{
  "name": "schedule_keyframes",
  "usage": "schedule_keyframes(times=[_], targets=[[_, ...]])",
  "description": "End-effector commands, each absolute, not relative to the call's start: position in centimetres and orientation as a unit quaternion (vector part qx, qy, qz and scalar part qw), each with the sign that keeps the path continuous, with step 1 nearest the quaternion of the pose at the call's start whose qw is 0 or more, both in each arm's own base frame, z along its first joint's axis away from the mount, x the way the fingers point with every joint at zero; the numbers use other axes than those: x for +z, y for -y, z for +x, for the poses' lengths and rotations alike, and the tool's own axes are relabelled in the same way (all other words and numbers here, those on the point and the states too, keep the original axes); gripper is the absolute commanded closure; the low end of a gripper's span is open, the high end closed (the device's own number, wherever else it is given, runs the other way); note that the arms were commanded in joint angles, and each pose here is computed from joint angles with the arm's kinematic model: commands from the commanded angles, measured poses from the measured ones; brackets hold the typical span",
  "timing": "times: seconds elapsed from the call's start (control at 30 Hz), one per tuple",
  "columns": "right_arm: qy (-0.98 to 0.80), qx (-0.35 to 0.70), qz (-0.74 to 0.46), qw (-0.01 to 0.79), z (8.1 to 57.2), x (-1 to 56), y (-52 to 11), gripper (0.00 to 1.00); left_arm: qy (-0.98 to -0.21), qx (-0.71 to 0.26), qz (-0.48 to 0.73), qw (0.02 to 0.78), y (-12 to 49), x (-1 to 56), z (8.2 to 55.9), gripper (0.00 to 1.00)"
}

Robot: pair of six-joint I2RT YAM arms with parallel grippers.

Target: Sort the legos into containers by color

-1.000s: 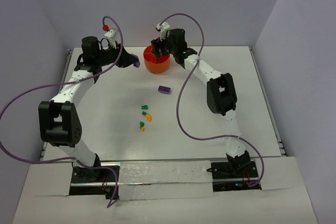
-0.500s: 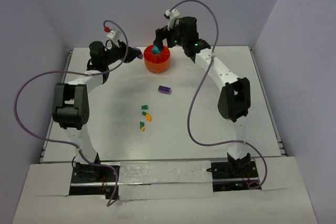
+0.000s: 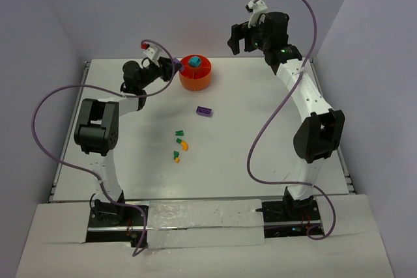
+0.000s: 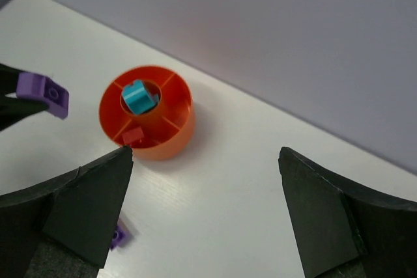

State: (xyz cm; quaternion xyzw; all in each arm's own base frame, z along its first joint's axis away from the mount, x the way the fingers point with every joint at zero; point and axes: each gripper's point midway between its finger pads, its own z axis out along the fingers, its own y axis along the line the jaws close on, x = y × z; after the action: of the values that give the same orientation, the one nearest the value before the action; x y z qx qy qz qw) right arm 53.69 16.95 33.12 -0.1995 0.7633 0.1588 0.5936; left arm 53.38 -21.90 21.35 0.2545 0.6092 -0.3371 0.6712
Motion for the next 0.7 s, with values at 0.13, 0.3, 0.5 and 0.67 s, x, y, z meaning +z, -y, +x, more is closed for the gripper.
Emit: schedule_keyframes(times=[0.13,0.3,0.5,0.67], targets=[[-0.768,0.159,-0.212,0.584,52.4,33.3,-17.2,0.00,-0.573,-0.280,0.297,0.711,22.3,20.1,54.7,0.93],[-0.772,0.158,-0.213,0.577,52.2,32.7,-17.1,0.00,-0.570,-0.279,0.302,0.711,22.5,19.1,55.5,0.90],[-0.777,0.154,-0.219,0.570,52.0,31.7,-16.9,0.00,-0.566,-0.286,0.302,0.712,23.2,18.7,56.1,0.89],[-0.782,0.154,-0.222,0.562,52.0,30.9,-16.9,0.00,-0.562,-0.290,0.299,0.715,23.4,19.1,56.2,0.90]])
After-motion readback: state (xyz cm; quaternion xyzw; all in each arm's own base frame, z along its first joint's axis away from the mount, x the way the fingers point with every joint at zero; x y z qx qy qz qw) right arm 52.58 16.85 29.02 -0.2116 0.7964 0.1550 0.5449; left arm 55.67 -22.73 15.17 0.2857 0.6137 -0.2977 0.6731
